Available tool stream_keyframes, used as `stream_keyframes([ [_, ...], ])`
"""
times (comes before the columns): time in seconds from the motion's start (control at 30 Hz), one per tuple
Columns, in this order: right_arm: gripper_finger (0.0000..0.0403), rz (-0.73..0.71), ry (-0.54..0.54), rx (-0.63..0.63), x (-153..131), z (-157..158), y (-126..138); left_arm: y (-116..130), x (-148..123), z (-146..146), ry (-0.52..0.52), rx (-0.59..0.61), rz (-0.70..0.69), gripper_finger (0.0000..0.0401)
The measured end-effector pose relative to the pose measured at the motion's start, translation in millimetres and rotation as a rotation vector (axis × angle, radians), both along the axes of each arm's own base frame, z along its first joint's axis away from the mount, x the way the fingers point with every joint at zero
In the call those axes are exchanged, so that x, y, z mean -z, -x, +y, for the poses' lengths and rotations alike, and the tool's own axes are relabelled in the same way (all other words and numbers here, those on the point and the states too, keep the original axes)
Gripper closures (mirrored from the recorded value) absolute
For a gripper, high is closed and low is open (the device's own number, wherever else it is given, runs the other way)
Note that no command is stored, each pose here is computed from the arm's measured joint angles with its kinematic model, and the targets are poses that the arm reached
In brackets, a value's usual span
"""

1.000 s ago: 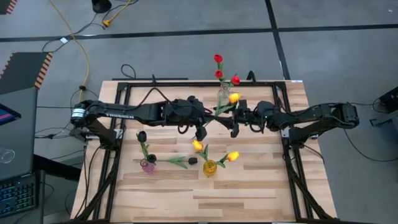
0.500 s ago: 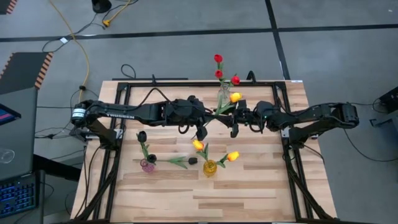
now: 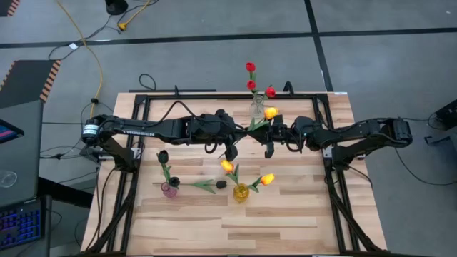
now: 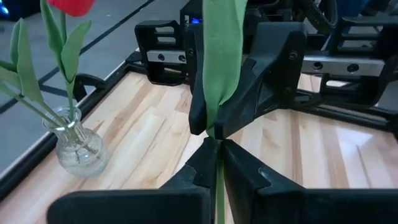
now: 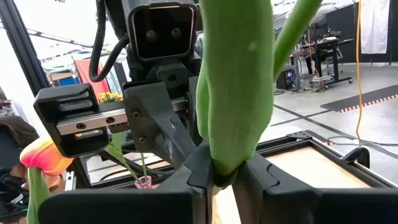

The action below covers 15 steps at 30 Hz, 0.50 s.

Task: Sort flowers into vase by color
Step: Put the yellow flower into the yellow vase

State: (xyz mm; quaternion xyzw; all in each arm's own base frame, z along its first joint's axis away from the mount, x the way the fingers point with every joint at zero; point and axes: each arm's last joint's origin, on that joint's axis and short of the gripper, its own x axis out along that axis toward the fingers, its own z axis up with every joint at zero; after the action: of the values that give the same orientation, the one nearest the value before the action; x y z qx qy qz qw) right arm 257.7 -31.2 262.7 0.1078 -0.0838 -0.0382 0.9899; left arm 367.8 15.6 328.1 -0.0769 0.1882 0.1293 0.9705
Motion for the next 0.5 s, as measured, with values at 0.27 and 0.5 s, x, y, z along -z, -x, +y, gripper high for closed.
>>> stream_keyframes([
  [0.27, 0.0333, -0.008, 0.028, -0.014, -1, 6, 0, 0, 0, 1, -0.105, 0.018, 0.025, 0.0311],
  [0.5, 0.0333, 0.063, 0.066, -0.036, -15, 13, -6, 12, -12, 0, -0.177, 0.043, 0.039, 0.0256],
])
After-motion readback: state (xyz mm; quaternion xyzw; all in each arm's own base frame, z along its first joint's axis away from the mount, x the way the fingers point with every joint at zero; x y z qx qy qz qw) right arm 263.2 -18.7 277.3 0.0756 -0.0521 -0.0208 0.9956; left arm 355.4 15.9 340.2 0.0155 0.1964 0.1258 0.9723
